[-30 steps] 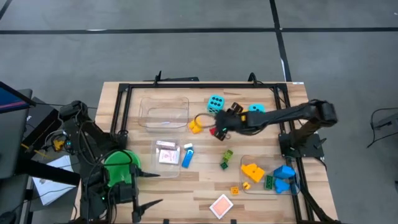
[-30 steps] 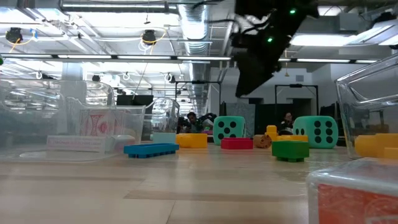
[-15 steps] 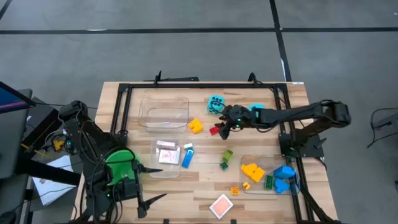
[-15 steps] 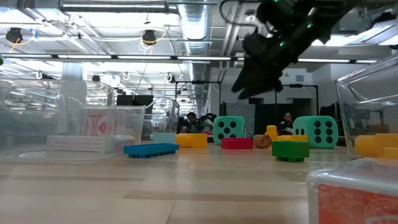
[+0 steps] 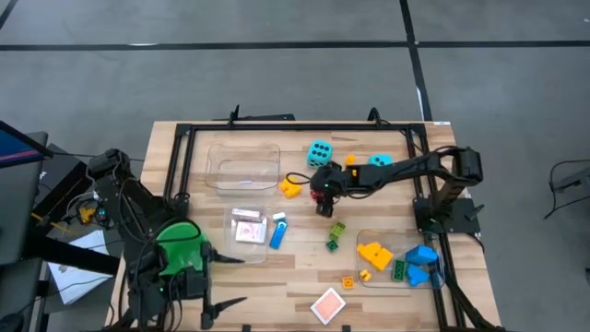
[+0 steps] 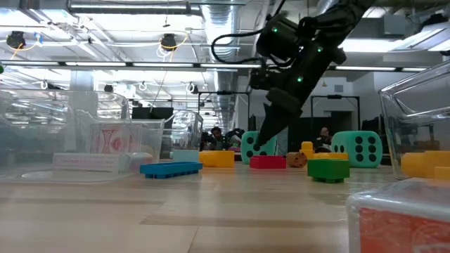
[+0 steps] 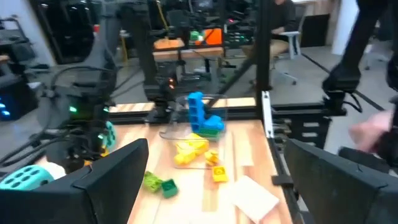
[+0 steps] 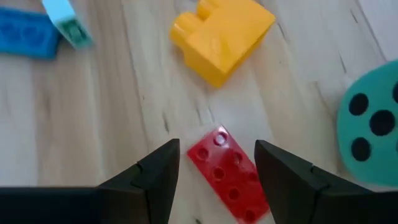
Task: Pick & Place Toys
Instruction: Put the red game piece into the bottom right transparent bin
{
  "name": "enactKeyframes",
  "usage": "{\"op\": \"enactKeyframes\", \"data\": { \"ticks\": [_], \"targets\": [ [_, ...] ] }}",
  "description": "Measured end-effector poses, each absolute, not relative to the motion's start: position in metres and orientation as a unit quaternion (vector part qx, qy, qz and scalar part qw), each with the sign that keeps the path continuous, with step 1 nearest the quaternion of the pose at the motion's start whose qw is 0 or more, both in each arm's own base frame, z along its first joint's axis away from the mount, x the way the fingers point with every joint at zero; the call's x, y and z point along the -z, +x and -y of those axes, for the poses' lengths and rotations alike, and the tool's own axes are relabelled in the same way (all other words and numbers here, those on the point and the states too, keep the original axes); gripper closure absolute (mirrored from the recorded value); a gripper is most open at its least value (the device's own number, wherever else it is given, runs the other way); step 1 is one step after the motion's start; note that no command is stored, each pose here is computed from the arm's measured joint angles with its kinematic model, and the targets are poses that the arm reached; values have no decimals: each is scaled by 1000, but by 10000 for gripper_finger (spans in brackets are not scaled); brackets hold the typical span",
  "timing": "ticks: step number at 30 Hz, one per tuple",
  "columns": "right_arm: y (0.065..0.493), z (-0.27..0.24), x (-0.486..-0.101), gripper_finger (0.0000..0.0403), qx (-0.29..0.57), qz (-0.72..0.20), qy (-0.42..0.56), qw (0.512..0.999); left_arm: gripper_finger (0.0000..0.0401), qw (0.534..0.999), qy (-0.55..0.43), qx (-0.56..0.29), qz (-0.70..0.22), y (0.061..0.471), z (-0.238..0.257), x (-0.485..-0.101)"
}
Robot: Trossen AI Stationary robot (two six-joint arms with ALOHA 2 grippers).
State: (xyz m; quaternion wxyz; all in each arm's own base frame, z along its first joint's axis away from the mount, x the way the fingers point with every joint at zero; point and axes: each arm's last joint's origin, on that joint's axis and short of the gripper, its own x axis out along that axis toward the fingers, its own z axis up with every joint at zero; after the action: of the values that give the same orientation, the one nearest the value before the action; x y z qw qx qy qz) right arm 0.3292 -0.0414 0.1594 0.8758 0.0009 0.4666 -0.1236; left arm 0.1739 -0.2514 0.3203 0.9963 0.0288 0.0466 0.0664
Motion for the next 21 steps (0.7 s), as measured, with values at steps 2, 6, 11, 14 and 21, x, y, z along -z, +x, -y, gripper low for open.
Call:
{"op": "enactKeyframes", "data": {
  "ticks": [2, 6, 11, 14, 21],
  "targets": [
    [328, 40, -158, 202, 110, -474, -24, 874, 32, 997, 28, -63, -47, 174, 252, -320],
    [326, 33, -155, 202, 84, -483, -59, 870, 32, 996, 29, -63, -49, 174, 252, -319],
    [328, 31, -156, 202, 68, -473, -91, 874, 32, 996, 25, -67, -49, 176, 250, -319],
    [326, 31, -153, 202, 58, -488, -103, 865, 32, 996, 18, -68, -48, 176, 250, -319],
    [335, 40, -131, 202, 63, -498, -137, 854, 32, 996, 12, -68, -48, 176, 250, -319]
  ]
}}
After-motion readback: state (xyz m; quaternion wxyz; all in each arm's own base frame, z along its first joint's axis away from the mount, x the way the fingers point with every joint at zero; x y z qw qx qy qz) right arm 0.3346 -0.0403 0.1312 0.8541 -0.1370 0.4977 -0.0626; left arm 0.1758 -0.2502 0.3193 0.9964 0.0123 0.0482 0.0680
